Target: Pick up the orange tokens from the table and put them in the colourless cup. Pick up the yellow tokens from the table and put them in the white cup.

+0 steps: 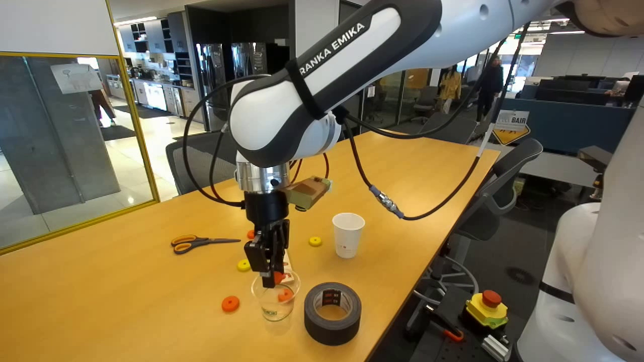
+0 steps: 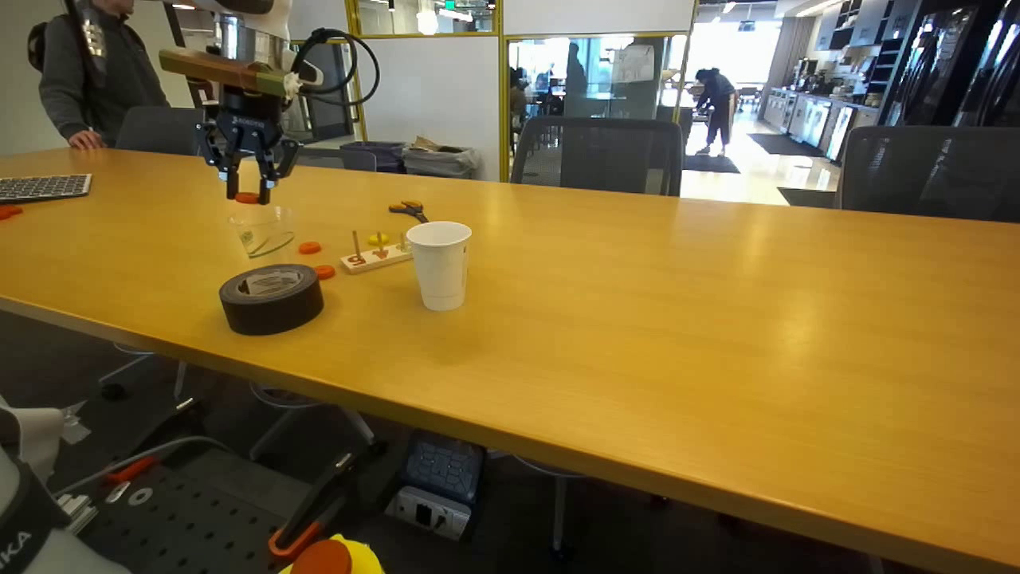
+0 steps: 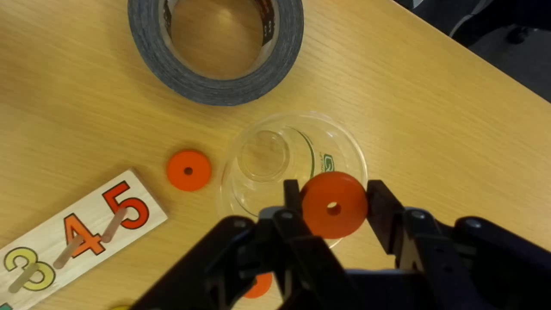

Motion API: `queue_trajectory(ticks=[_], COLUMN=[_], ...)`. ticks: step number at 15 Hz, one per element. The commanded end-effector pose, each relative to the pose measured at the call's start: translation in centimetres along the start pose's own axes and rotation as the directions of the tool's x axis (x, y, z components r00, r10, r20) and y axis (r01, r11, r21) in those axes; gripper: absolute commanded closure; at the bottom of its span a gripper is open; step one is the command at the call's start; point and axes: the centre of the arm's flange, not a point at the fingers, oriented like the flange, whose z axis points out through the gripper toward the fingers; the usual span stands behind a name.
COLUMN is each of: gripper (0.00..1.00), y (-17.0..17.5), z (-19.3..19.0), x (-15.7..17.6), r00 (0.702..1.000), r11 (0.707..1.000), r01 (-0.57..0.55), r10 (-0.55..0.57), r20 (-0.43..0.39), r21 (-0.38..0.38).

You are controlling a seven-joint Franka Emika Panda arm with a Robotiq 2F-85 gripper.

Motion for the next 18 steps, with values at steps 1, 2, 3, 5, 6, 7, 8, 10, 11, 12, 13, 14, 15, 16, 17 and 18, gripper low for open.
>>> queue_trajectory(ticks=[1,2,3,5,6,7,8,10,11,12,13,14,15,16,17,18], gripper=[0.26,0.19,0.12,0.0,0.0,0.0,0.0,0.0,0.0,0.0,0.0,0.0,0.0,0.0,0.0,0.0], y=[0.4,0.7,1.0,1.5,1.7,1.8,1.8,1.5,1.0,0.6,0.1,-0.4,-0.9,-1.4,-1.8,-2.2], z=[-0.2,-0.3,-0.4,-0.5,-0.7,-1.0,-1.3,-1.7,-1.7,-1.7,-1.5,-1.0,-0.5,0.3,1.1,1.9], x=[0.4,0.6,0.7,1.0,1.2,1.5,1.7,2.6,3.2,3.7,4.2,4.7,5.1,5.3,5.5,5.7], r00=[0.997,0.996,0.995,0.993,0.992,0.991,0.99,0.989,0.988,0.987,0.986,0.985,0.984,0.983,0.98,0.977], r11=[0.999,0.998,0.997,0.995,0.994,0.992,0.989,0.983,0.978,0.976,0.973,0.973,0.973,0.974,0.972,0.971], r01=[-0.043,-0.054,-0.063,-0.079,-0.087,-0.089,-0.09,-0.082,-0.079,-0.073,-0.07,-0.07,-0.077,-0.093,-0.114,-0.135], r10=[0.042,0.052,0.06,0.074,0.079,0.079,0.076,0.06,0.052,0.042,0.034,0.032,0.039,0.056,0.076,0.097], r20=[-0.059,-0.07,-0.079,-0.094,-0.101,-0.107,-0.117,-0.134,-0.145,-0.154,-0.164,-0.171,-0.174,-0.176,-0.184,-0.189], r21=[-0.025,-0.031,-0.037,-0.053,-0.073,-0.094,-0.118,-0.165,-0.191,-0.206,-0.219,-0.22,-0.216,-0.207,-0.205,-0.197])
